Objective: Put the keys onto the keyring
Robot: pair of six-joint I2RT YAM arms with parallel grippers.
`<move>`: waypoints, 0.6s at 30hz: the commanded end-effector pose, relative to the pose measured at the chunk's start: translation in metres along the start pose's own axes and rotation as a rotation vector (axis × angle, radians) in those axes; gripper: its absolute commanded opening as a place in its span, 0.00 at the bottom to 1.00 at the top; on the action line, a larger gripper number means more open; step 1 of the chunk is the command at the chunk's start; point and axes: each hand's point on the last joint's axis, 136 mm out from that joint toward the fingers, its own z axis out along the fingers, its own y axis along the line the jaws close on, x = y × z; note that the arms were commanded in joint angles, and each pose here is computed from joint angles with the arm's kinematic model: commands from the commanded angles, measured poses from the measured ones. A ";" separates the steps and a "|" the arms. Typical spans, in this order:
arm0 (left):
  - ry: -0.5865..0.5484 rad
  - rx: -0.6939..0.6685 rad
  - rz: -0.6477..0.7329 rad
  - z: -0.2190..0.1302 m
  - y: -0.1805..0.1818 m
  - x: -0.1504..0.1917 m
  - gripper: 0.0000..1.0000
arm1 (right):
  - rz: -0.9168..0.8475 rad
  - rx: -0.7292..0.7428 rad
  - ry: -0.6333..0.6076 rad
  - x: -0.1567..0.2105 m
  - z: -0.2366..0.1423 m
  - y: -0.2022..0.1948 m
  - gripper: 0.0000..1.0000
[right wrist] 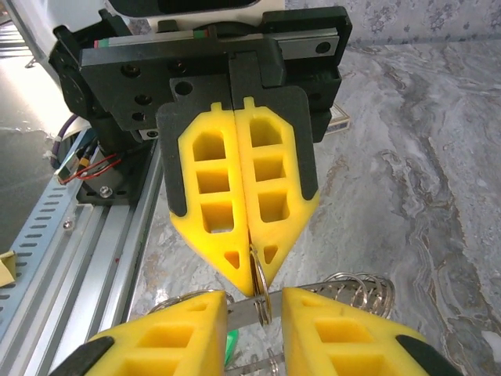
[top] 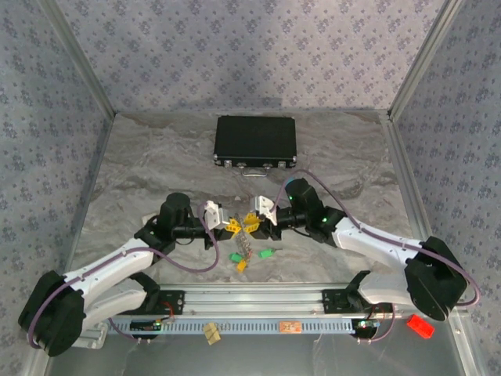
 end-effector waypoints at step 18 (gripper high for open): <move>-0.025 -0.025 0.028 -0.003 0.002 -0.011 0.31 | -0.007 0.036 -0.007 -0.012 -0.004 -0.010 0.00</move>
